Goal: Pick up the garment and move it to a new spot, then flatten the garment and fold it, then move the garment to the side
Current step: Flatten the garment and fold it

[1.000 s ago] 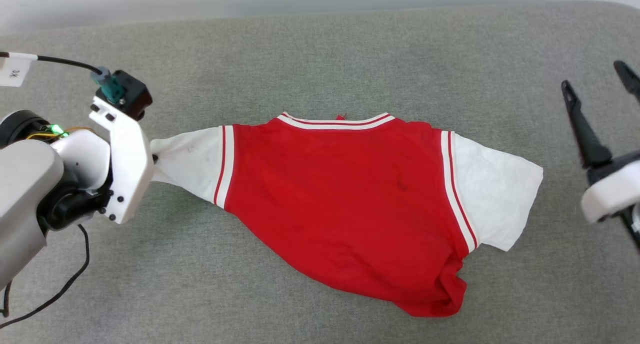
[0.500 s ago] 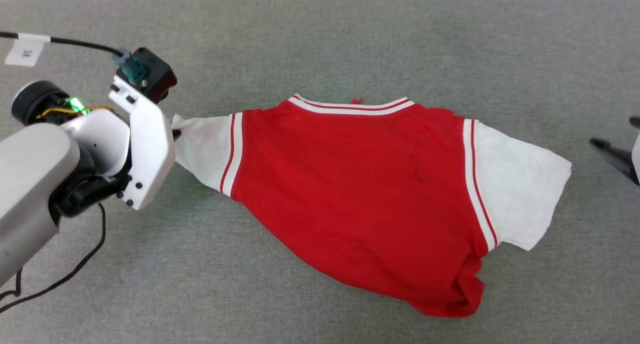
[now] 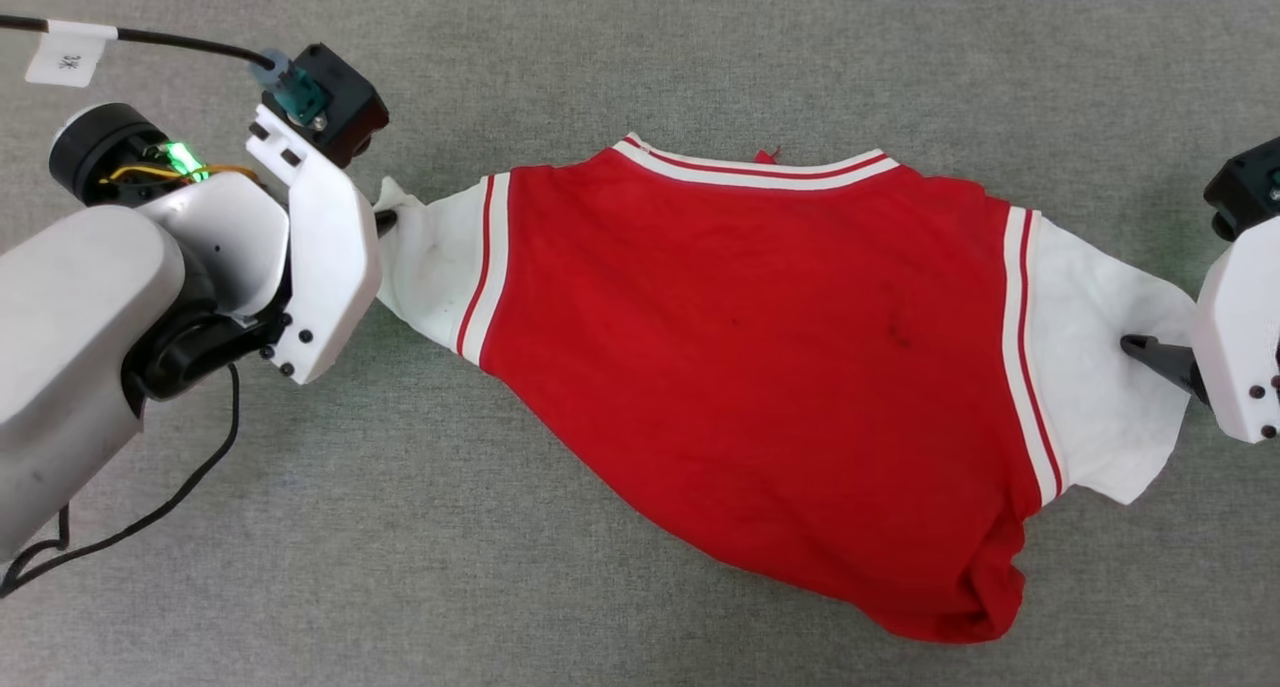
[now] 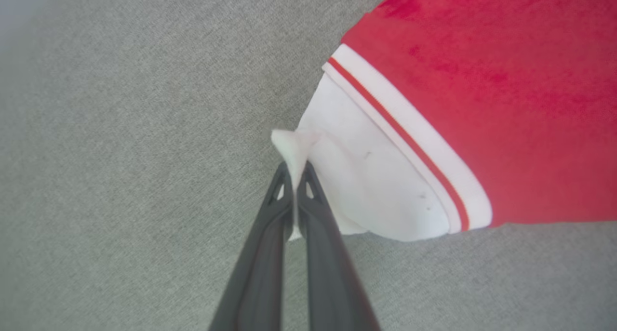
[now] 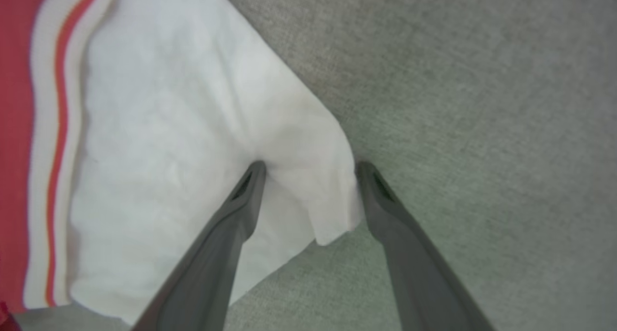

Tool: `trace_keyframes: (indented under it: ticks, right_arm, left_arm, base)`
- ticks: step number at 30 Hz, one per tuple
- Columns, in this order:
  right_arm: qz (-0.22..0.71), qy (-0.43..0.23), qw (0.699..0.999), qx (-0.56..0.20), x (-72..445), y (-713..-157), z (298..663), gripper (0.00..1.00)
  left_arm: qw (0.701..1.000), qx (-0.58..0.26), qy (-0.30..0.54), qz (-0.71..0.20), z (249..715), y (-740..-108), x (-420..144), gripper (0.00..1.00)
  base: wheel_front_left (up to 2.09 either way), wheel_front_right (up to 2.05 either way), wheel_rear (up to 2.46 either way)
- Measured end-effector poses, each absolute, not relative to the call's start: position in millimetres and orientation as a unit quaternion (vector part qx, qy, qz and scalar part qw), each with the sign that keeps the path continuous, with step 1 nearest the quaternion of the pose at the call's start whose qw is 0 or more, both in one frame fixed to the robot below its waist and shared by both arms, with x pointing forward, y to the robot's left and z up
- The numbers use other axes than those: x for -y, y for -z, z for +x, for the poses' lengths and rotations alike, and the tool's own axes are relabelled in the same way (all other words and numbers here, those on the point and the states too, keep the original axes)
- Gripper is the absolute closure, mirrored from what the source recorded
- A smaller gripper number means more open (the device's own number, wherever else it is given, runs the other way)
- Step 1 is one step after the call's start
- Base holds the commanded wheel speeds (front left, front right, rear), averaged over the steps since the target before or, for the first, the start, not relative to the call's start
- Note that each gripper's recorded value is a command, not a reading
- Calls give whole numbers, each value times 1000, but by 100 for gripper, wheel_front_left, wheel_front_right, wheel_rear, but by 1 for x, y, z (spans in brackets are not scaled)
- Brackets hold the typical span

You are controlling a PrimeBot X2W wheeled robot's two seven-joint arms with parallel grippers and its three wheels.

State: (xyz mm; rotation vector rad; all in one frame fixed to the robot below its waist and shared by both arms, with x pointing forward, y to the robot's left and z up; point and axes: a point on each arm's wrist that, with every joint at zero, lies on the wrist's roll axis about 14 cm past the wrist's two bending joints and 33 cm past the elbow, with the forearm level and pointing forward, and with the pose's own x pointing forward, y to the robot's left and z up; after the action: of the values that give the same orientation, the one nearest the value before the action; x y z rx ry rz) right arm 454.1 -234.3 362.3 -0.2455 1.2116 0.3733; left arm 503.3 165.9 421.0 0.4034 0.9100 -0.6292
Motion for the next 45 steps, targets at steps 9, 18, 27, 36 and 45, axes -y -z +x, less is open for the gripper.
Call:
trace_keyframes:
  ticks: [9, 18, 27, 36, 45]
  right_arm:
    - [-98, -189, 831, -514, 225, -368, 460, 100]
    - [-114, -191, 904, -364, 228, -451, 476, 100]
    - [-136, -182, 951, -209, 234, -552, 477, 100]
    - [-170, -162, 966, -112, 235, -629, 482, 100]
    - [-193, -136, 971, -47, 224, -684, 538, 100]
  left_arm:
    - [837, -424, 291, 188, 501, -424, -170, 100]
    - [871, -345, 295, 187, 494, -486, -162, 100]
    - [911, -219, 296, 188, 488, -576, -148, 100]
    - [932, -109, 286, 192, 500, -649, -136, 100]
    - [942, -40, 278, 186, 552, -689, -118, 100]
  base:
    - [0, 0, 0]
    - [0, 0, 0]
    - [0, 0, 0]
    - [0, 0, 0]
    - [0, 0, 0]
